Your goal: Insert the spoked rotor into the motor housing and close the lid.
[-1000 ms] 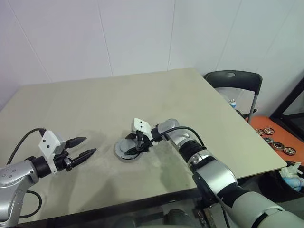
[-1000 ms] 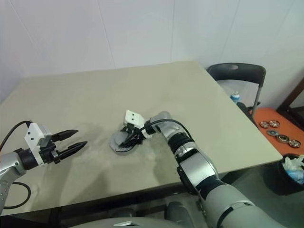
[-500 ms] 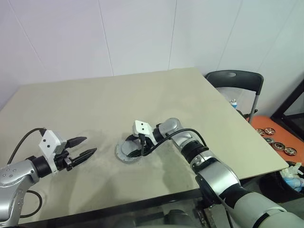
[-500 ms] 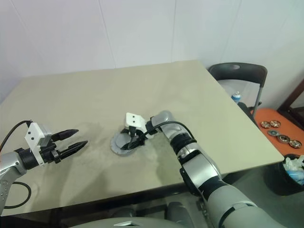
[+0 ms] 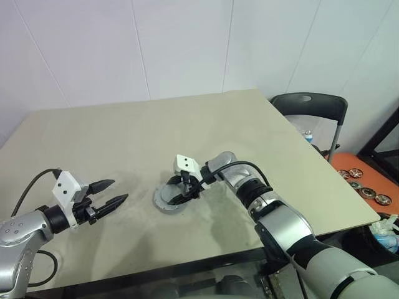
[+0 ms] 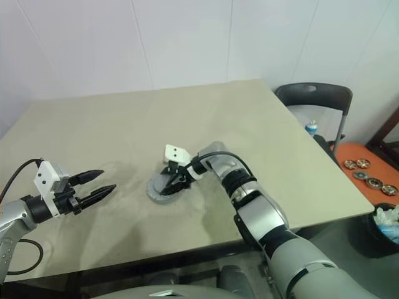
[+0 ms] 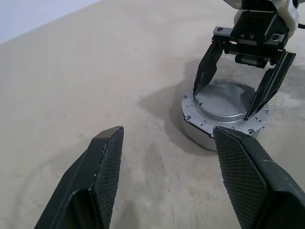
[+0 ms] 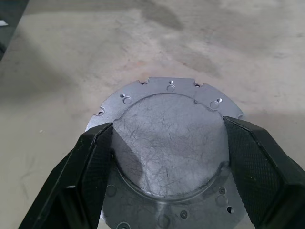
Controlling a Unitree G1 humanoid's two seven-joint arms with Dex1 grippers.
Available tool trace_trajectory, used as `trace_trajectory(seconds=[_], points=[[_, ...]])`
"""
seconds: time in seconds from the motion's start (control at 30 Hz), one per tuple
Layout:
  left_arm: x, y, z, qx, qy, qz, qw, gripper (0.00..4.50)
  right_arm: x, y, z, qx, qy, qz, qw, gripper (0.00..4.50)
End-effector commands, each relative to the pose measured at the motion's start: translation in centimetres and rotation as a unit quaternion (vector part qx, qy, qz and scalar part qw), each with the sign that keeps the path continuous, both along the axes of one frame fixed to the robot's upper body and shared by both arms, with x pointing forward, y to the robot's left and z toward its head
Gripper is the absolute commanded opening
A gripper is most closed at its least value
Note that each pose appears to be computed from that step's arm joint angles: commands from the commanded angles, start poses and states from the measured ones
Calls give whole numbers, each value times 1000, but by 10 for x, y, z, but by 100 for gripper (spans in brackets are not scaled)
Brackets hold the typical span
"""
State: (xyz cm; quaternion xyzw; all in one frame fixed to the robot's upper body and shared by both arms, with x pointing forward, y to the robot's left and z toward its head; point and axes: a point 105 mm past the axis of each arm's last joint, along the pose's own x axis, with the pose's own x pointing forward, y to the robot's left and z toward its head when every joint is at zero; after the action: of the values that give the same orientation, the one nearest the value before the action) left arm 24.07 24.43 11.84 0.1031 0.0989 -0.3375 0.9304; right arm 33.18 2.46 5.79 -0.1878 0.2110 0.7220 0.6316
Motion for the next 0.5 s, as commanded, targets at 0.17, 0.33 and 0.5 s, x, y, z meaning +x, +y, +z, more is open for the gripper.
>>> trace_trajectory(seconds=[0.17,0.33,0.5], points=[[4,-3,12,-1,-24,-7,1000,319,-9,-30,-41,-72,2,0,997,321],[5,-3,13,0,-25,-7,1000,319,-8,-11,-32,-31,-15,-11,999,321],[6,-4,13,0,-27,-6,1000,319,-5,-7,-33,-26,-35,-23,999,321]])
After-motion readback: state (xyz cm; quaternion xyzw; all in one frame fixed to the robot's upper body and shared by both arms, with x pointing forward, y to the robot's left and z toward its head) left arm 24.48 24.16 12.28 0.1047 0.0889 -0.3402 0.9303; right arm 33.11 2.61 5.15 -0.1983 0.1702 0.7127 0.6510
